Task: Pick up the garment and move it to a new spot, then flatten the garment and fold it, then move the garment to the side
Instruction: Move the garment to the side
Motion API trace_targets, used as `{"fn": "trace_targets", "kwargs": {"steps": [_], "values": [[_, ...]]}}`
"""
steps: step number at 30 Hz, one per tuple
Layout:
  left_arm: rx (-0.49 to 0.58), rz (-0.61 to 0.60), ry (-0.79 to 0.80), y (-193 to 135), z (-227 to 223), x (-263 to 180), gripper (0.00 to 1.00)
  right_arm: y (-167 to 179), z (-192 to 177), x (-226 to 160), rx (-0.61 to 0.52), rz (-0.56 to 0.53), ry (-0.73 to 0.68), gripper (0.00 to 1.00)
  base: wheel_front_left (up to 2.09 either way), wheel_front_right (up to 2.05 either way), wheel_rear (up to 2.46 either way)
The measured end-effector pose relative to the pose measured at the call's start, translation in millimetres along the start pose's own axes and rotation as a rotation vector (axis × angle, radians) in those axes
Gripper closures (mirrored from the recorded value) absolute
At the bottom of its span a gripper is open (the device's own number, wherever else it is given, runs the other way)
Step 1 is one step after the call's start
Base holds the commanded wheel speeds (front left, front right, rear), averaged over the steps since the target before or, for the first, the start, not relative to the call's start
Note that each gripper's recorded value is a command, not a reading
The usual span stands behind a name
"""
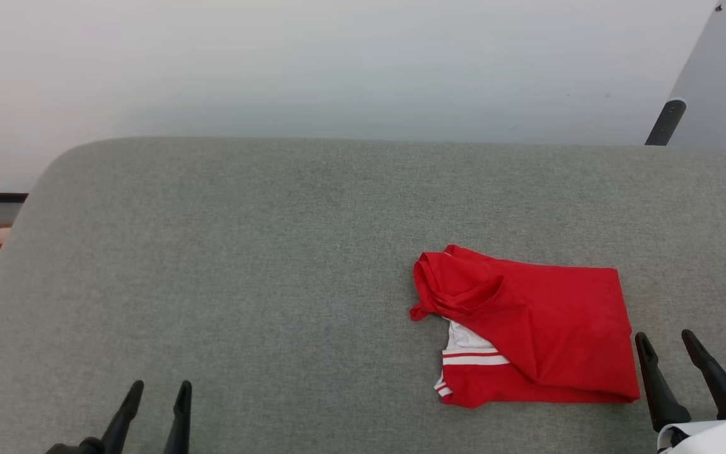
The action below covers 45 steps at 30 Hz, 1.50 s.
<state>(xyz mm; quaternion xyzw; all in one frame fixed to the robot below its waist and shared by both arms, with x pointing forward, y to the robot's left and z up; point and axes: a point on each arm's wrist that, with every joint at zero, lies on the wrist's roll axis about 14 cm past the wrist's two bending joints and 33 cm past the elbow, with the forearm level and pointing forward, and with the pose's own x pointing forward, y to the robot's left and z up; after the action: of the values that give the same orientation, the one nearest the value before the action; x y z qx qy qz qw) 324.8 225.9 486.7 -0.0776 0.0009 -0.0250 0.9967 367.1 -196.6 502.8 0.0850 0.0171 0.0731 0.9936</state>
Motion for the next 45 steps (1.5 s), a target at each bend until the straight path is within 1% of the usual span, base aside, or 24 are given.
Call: {"fn": "trace_targets", "kwargs": {"steps": [8, 12, 14, 18, 21, 26, 30, 33, 38, 44, 45], "values": [[-0.001, -0.009, 0.001, -3, -1, 1, 0.00, 0, -3, 1, 0.009, -0.001, 0.012, 0.00, 0.00, 0.00, 0.00], [-0.006, -0.011, -0.006, -4, 2, 6, 0.00, -1, -5, 12, 0.005, 0.006, 0.066, 0.00, 0.00, 0.00, 0.00], [-0.009, -0.017, -0.008, -5, 2, 11, 0.00, -5, -11, 23, -0.002, 0.005, 0.147, 0.00, 0.00, 0.00, 0.00], [-0.013, -0.045, -0.005, -10, 2, 26, 0.00, -9, -20, 44, -0.054, 0.021, 0.327, 0.00, 0.00, 0.00, 0.00], [-0.014, -0.070, -0.004, -14, 2, 39, 0.00, -13, -36, 52, -0.069, 0.028, 0.519, 0.00, 0.00, 0.00, 0.00], [-0.016, -0.115, 0.001, -22, 1, 63, 0.00, -22, -35, 74, -0.058, 0.009, 0.664, 0.00, 0.00, 0.00, 0.00], [-0.019, -0.128, 0.014, -22, -4, 78, 0.00, -30, -52, 75, -0.039, -0.027, 0.806, 0.00, 0.00, 0.00, 0.00], [-0.023, -0.127, 0.031, -20, -11, 85, 0.00, -27, -73, 68, -0.011, -0.027, 0.923, 0.00, 0.00, 0.00, 0.00], [-0.027, -0.127, 0.054, -17, -21, 96, 0.00, -22, -99, 64, 0.026, -0.032, 1.014, 0.00, 0.00, 0.00, 0.00], [-0.026, -0.121, 0.083, -12, -33, 103, 0.00, -19, -113, 71, 0.015, -0.029, 1.037, 0.00, 0.00, 0.00, 0.00], [-0.025, -0.122, 0.087, -11, -34, 104, 0.00, -19, -114, 72, 0.016, -0.029, 1.038, 0.19, 0.00, 0.00, 0.00]]}}
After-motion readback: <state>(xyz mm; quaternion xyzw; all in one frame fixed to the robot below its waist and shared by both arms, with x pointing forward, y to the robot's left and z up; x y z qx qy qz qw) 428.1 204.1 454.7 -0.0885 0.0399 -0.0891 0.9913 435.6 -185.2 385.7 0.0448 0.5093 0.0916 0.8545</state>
